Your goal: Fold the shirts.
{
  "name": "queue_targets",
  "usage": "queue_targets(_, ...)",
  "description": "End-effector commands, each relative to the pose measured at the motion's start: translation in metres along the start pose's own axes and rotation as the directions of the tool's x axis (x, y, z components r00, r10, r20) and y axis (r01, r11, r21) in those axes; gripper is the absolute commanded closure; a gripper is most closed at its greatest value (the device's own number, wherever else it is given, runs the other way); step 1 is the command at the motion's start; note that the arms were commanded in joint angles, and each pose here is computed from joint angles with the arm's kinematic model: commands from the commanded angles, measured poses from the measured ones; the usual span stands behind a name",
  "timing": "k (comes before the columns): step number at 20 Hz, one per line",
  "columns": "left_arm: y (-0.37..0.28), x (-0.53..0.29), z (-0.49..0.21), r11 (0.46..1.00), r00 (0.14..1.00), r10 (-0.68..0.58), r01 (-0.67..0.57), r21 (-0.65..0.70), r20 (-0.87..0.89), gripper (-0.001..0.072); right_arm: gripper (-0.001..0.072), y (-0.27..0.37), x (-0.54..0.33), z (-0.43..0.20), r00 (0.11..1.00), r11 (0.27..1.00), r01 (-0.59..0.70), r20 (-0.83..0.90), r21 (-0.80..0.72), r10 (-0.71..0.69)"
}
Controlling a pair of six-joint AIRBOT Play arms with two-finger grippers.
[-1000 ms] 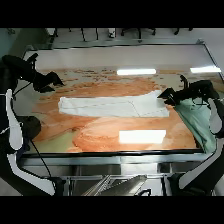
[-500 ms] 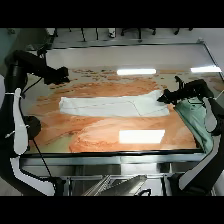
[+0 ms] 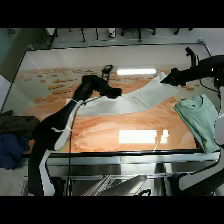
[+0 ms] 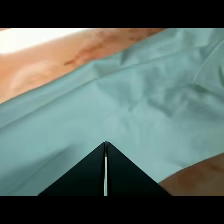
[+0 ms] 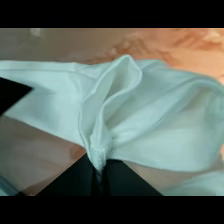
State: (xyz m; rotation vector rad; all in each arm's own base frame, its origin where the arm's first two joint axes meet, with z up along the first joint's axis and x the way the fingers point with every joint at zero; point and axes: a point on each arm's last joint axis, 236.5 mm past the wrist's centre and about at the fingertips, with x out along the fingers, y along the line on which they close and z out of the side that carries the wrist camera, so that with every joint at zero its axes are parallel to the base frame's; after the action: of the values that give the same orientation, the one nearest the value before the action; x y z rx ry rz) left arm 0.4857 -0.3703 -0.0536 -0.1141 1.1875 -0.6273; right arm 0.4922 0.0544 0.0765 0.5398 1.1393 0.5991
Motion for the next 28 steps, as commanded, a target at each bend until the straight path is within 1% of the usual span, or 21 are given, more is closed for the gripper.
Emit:
queue_targets(1,-0.052,0.063,-0.027,0.996,0.998,-0.047,0.05,0.077,-0.04,0.0692,0.0691,0.06,-0.021,-0.003,1.0,0.995,-0.011,0.02,-0.096,0.013)
queue_targets(4,-0.069,0.077,-0.044,0.993,0.99,-0.115,0.117,0.021,-0.079,0.0692,0.0692,0.099,-0.035,-0.007,0.999,0.985,-0.012,0.049,-0.174,0.021)
queue_targets(7,-0.071,0.078,-0.058,0.983,0.975,-0.179,0.171,-0.074,-0.133,0.0692,0.0692,0.116,-0.049,-0.009,0.997,0.981,-0.004,0.075,-0.196,0.02)
queue_targets(9,-0.08,0.058,-0.046,0.964,0.962,-0.246,0.231,-0.128,-0.117,0.0692,0.0692,0.12,-0.052,-0.009,0.997,0.981,-0.004,0.081,-0.194,0.02)
queue_targets(10,-0.085,0.042,-0.035,0.958,0.959,-0.268,0.254,-0.134,-0.093,0.0691,0.0692,0.12,-0.052,-0.01,0.997,0.982,-0.005,0.079,-0.188,0.02)
queue_targets(12,-0.089,-0.008,-0.006,0.953,0.958,-0.286,0.281,-0.116,-0.029,0.0692,0.0692,0.12,-0.052,-0.01,0.997,0.983,-0.006,0.079,-0.183,0.021)
queue_targets(14,-0.083,-0.077,0.017,0.951,0.955,-0.295,0.295,-0.092,0.02,0.0692,0.0692,0.121,-0.052,-0.01,0.997,0.985,-0.007,0.078,-0.173,0.021)
queue_targets(16,-0.061,-0.161,0.03,0.954,0.957,-0.284,0.288,-0.079,0.062,0.0692,0.0692,0.128,-0.045,-0.012,0.997,0.985,-0.018,0.067,-0.169,0.029)
queue_targets(18,-0.031,-0.251,0.038,0.963,0.958,-0.245,0.258,-0.076,0.149,0.0692,0.0692,0.152,-0.025,-0.015,0.997,0.98,-0.042,0.055,-0.193,0.054)
queue_targets(20,-0.006,-0.334,0.042,0.974,0.943,-0.185,0.213,-0.077,0.278,0.0692,0.0691,0.19,0.013,-0.016,0.994,0.964,-0.082,0.052,-0.253,0.098)
queue_targets(22,0.012,-0.4,0.04,0.982,0.911,-0.118,0.165,-0.087,0.395,0.0692,0.0691,0.237,0.071,-0.023,0.987,0.941,-0.132,0.051,-0.31,0.155)
queue_targets(25,0.026,-0.46,0.031,0.995,0.863,-0.038,0.081,-0.064,0.504,0.0692,0.0683,0.291,0.19,-0.055,0.976,0.921,-0.187,0.043,-0.343,0.215)
queue_targets(26,0.028,-0.471,0.027,0.997,0.853,-0.022,0.059,-0.054,0.521,0.0692,0.0621,0.3,0.232,-0.067,0.973,0.92,-0.189,0.06,-0.343,0.222)
queue_targets(27,0.029,-0.477,0.023,0.998,0.851,-0.013,0.04,-0.04,0.525,0.0692,0.0361,0.309,0.274,-0.075,0.966,0.925,-0.179,0.119,-0.336,0.231)
queue_targets(28,0.029,-0.48,0.019,1.0,0.853,-0.008,0.021,-0.019,0.522,0.0691,0.0198,0.316,0.303,-0.08,0.953,0.929,-0.17,0.185,-0.329,0.241)
